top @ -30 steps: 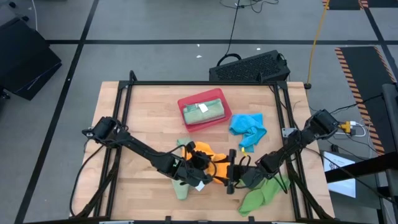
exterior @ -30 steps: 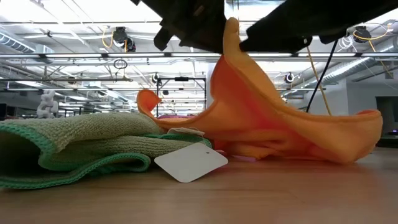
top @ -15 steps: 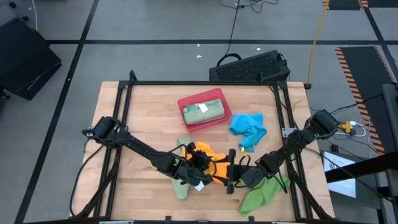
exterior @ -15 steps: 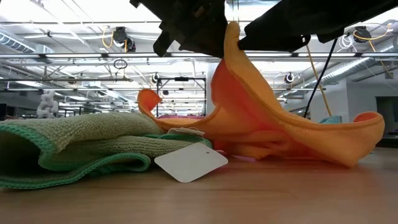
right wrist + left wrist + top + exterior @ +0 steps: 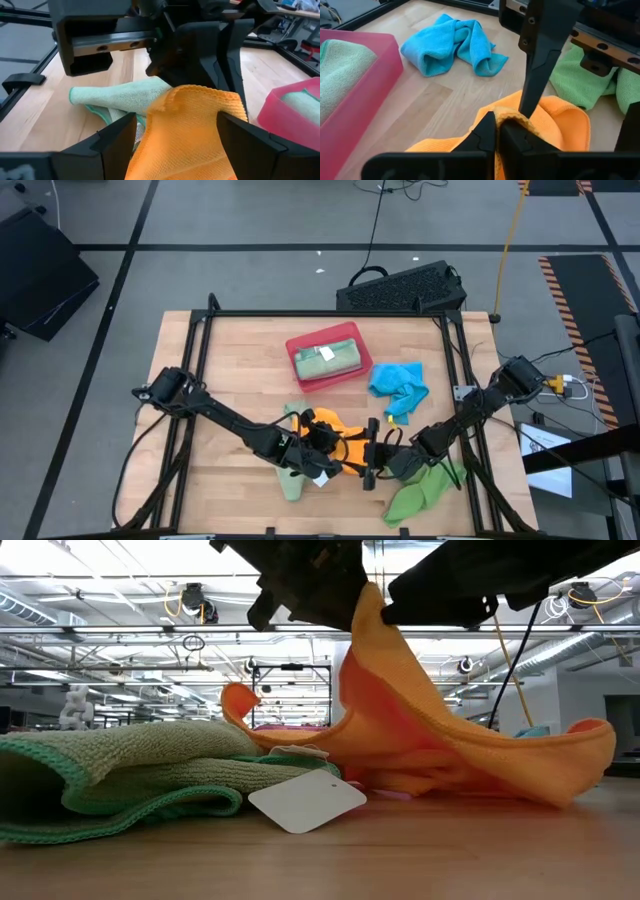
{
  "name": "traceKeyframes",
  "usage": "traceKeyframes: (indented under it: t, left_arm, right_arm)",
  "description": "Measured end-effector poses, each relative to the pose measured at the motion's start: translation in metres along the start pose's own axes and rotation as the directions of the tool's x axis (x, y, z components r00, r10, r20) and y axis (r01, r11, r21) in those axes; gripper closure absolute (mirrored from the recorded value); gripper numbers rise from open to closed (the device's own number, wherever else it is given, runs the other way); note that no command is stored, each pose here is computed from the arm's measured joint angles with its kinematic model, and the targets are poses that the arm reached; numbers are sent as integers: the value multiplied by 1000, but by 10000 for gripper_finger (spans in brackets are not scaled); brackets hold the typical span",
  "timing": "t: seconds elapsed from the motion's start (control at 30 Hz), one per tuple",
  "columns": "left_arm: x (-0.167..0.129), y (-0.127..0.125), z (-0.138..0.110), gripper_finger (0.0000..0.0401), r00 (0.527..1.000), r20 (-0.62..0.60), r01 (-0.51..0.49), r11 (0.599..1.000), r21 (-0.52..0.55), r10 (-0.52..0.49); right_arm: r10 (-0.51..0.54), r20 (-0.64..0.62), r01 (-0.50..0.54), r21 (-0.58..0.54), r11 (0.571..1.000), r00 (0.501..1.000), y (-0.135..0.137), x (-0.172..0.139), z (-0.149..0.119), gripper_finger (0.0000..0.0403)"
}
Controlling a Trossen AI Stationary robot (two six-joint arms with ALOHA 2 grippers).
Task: Fold microfiber towels
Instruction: Fold the yellow microfiber cloth
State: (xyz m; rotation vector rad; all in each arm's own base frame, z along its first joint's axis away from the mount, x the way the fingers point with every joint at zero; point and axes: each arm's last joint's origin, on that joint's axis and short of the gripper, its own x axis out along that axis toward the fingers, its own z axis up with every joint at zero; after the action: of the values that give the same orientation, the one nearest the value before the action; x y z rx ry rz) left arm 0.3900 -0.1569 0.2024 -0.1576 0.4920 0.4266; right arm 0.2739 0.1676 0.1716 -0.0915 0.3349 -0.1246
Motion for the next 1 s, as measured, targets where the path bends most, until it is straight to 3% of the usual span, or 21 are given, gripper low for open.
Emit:
traceKeyframes:
  t: [0.6,1.0]
  left_arm:
    - [1,1,0,389,1000,5,-15,1000,-16,15]
    - [1,1,1,394,1000,12,-16,998,-55,16]
  right_arm:
    - [0,75,-1,8,1000,997,9,16,-11,143]
    - [45,84,-46,12,999,995,7,19,-9,254]
